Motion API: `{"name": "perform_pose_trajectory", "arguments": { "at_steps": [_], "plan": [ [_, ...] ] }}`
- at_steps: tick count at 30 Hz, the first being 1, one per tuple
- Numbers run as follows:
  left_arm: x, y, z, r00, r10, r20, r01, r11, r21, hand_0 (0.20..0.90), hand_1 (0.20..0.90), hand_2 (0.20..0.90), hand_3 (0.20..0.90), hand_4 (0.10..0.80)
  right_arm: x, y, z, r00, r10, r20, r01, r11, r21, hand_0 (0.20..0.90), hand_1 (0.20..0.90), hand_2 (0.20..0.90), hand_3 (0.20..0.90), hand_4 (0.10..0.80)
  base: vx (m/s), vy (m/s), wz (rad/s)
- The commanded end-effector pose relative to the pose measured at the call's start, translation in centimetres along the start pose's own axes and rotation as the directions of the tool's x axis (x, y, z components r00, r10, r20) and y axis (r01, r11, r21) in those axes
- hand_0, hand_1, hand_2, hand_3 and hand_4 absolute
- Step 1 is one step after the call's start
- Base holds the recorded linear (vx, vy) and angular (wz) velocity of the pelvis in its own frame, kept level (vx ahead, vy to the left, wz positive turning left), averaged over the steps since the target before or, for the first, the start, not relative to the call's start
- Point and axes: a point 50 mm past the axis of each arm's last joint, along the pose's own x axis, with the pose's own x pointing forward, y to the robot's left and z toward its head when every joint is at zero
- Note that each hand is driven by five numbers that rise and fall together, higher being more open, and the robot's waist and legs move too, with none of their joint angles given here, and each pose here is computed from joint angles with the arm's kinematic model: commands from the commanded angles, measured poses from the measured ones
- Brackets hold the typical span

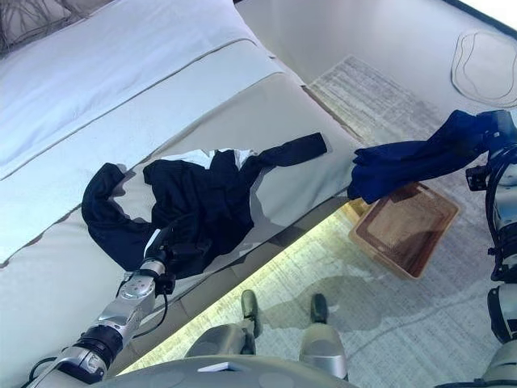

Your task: Pick up the clothes from the bed and place them into the basket

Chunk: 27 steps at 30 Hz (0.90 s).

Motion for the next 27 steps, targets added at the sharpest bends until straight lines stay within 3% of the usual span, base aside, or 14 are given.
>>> {"name": "perform_pose_trajectory", "arguments": {
  "at_steps": [1,7,27],
  "plan": [
    [0.4,-0.4,3.4,0.983,-0.015,0.183,0.015,1.000,-0.001,0.900,0.900,0.900,0.900,0.800,0.1,-5.2,3.9,0.968,-0.206,0.142,0.208,0.978,0.002,0.300,0.300,0.300,0.200,0.100,0.004,-0.037,-0.03],
    [0.3,-0.5,3.5,0.982,-0.019,0.188,0.021,1.000,-0.009,0.900,0.900,0.900,0.900,0.800,0.0,-6.8,2.5,0.960,-0.275,0.061,0.274,0.961,0.019,0.300,0.300,0.300,0.200,0.100,0.010,-0.042,0.00],
    [-0.2,-0.6,2.1,0.983,-0.031,0.179,0.037,0.999,-0.028,0.900,0.900,0.900,0.900,0.800,-0.2,-8.3,4.5,0.943,-0.289,0.162,0.296,0.955,-0.017,0.300,0.300,0.300,0.200,0.100,0.001,-0.002,0.00]
  ]
}}
